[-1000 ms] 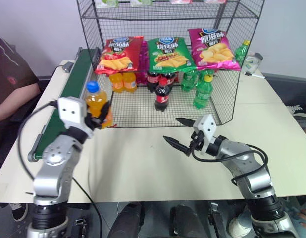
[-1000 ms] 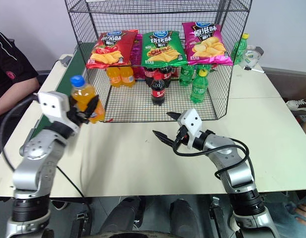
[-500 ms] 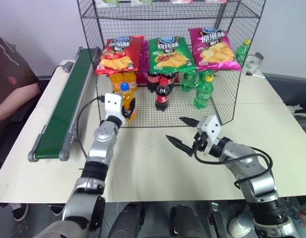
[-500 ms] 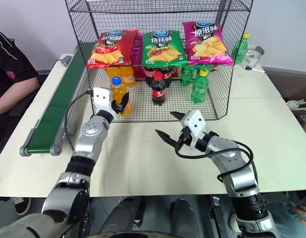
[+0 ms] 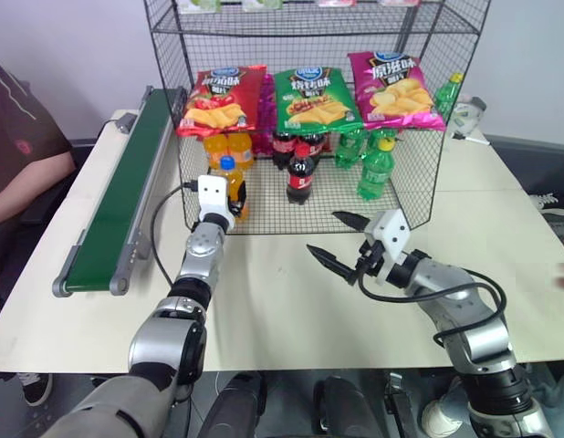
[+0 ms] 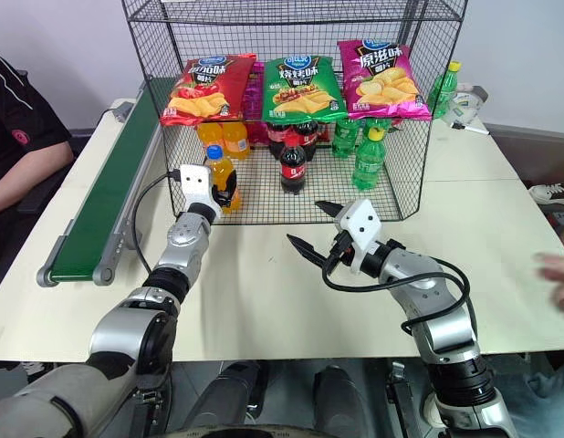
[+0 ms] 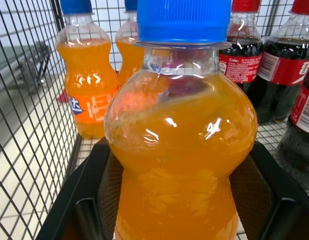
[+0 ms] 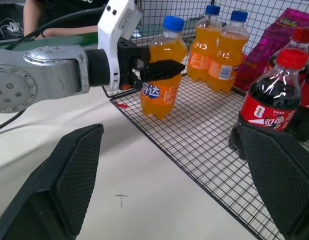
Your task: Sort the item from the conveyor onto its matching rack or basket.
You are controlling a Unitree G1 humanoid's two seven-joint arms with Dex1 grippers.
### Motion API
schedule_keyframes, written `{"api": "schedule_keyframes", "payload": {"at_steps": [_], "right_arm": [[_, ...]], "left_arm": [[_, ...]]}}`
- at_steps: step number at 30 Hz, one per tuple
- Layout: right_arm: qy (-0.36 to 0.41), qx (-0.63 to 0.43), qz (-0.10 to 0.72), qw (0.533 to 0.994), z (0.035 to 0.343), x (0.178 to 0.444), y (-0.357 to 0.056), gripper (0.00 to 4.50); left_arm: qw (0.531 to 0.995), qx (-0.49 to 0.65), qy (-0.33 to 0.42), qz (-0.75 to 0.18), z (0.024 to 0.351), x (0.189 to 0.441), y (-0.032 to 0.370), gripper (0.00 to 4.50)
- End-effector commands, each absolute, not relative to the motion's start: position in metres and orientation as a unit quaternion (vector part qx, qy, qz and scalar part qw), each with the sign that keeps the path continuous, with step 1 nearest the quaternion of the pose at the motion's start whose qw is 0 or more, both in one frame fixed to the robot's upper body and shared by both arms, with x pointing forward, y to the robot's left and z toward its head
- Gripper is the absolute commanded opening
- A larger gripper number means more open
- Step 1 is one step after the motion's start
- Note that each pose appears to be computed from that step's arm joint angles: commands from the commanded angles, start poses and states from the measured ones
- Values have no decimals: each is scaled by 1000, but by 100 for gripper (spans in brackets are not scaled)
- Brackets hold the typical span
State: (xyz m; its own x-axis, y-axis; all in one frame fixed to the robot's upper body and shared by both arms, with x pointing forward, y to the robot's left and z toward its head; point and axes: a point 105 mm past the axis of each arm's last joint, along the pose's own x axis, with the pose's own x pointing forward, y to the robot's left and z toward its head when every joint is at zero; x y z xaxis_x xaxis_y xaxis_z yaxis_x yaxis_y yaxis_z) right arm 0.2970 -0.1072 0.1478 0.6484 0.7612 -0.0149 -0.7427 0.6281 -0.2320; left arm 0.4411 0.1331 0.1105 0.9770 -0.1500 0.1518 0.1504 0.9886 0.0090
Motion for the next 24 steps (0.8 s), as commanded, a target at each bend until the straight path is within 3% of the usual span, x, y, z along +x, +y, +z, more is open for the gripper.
{"api": "schedule_keyframes", "payload": {"at_steps": [1,4,13,24], "right_arm": [[-66,-122,423,896,162,293,-103,450],[-65,-122,426,894,163,294,-102,450],[-63,-121,425,895,164,291,-104,450],[-50,-120,418,899,162,285,-114,450]], "left_arm": [[991,-9,-107,-81,125,442,132,348],[990,-11,-114,-81,127,441,135,447],[980,-20,-171,-98,146,422,145,447],[976,31,-185,-108,170,348,178,447]]}}
